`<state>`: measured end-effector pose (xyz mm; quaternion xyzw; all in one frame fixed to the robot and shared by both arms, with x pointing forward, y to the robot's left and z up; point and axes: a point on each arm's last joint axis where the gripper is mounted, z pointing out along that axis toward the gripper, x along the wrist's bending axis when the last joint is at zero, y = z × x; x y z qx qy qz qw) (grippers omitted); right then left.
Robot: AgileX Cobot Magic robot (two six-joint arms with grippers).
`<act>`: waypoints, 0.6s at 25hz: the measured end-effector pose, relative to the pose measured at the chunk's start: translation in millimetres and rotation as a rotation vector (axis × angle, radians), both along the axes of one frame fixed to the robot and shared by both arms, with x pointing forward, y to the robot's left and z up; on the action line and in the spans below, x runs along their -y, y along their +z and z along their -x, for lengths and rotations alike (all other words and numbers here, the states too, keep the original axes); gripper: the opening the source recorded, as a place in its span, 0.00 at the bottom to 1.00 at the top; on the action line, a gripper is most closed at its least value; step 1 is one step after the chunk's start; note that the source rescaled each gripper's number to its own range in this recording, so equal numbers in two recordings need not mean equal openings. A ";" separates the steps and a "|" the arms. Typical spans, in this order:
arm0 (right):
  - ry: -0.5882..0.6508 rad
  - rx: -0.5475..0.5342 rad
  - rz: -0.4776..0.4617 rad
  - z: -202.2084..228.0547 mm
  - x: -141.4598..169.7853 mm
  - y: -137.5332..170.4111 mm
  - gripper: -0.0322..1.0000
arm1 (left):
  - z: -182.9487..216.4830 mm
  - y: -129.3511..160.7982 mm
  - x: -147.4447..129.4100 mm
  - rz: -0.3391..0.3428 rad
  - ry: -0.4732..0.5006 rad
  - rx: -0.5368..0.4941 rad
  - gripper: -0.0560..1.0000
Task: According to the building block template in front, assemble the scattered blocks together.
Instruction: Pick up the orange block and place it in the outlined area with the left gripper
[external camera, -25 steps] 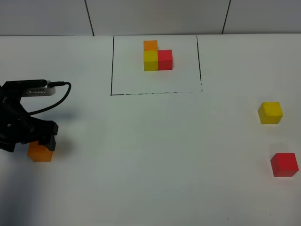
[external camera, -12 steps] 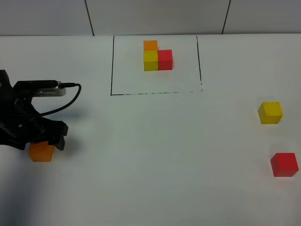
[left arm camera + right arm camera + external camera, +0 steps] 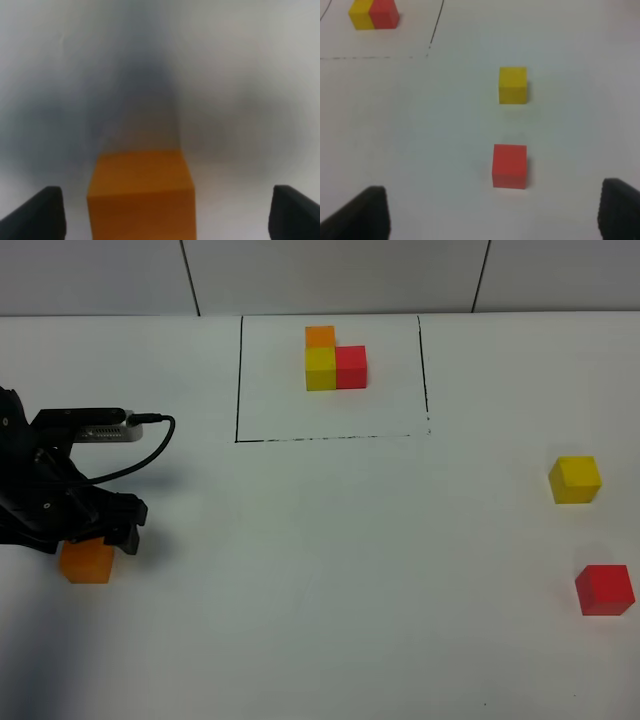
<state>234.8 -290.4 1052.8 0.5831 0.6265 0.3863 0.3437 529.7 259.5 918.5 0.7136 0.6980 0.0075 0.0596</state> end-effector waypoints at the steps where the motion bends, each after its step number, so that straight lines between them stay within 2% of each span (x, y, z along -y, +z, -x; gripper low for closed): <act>1: 0.000 0.000 0.000 0.0 0.0 0.0 0.71 | 0.4 -0.1 -0.4 -0.005 -0.003 -0.004 0.86; 15: 0.000 0.000 0.000 0.0 0.0 0.0 0.71 | 8.6 -10.2 -3.7 -0.026 0.024 -0.001 0.77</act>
